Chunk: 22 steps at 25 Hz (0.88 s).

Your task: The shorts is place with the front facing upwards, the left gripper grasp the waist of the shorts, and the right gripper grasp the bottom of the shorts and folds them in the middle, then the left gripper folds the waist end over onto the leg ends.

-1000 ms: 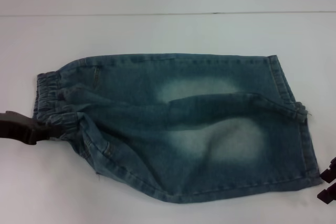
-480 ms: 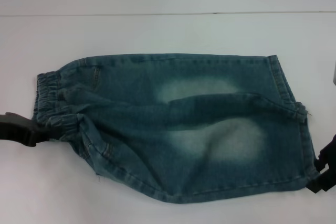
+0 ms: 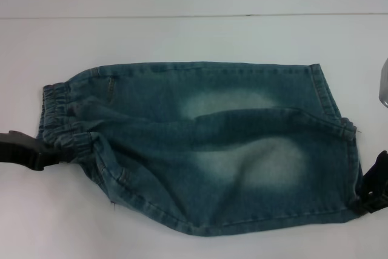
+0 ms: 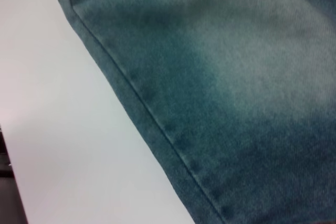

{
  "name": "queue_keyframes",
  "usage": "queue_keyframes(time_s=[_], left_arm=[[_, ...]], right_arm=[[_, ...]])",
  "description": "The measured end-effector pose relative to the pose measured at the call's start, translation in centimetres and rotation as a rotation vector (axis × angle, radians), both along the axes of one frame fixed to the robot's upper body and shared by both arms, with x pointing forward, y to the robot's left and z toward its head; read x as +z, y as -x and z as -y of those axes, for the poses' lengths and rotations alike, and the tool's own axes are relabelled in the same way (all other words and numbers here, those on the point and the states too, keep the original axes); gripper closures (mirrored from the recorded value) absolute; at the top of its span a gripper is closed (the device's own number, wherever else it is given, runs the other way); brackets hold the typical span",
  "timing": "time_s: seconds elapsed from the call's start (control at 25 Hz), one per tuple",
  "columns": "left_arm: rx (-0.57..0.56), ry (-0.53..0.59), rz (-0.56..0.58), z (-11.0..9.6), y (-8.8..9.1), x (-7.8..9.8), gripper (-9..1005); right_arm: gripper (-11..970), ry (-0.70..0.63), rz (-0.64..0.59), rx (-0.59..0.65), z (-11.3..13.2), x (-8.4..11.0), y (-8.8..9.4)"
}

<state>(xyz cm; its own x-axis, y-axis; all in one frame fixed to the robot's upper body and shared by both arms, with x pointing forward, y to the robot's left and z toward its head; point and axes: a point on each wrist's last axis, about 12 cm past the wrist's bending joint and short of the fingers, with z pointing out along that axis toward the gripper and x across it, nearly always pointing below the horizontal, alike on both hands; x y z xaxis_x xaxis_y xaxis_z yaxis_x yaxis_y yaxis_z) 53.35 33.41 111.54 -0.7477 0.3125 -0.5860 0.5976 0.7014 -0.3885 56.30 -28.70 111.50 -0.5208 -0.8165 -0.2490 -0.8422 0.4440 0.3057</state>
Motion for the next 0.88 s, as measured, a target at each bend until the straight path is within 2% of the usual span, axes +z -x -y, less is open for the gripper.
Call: queue_keyframes(time_s=[0.12,0.56,0.72,0.88], left_arm=[[-0.003,0.001,-0.001,0.0,0.0,0.1,927],[-0.011,0.008,-0.005,0.2,-0.2,0.5,919],[-0.023,0.034,-0.022,0.3,-0.2,1.0,917],[0.045,0.036,-0.027,0.0,-0.8,1.7,914]], right_arm=[[667,0.003,0.002,-0.002,0.0,-0.2,0.0],[904,-0.009,0.006,0.002,0.0,-0.6,0.0],[919,-0.087,0.0,-0.001,1.0,-0.1,0.5],[923,-0.243,0.056,-0.06,3.1,1.0,0.9]])
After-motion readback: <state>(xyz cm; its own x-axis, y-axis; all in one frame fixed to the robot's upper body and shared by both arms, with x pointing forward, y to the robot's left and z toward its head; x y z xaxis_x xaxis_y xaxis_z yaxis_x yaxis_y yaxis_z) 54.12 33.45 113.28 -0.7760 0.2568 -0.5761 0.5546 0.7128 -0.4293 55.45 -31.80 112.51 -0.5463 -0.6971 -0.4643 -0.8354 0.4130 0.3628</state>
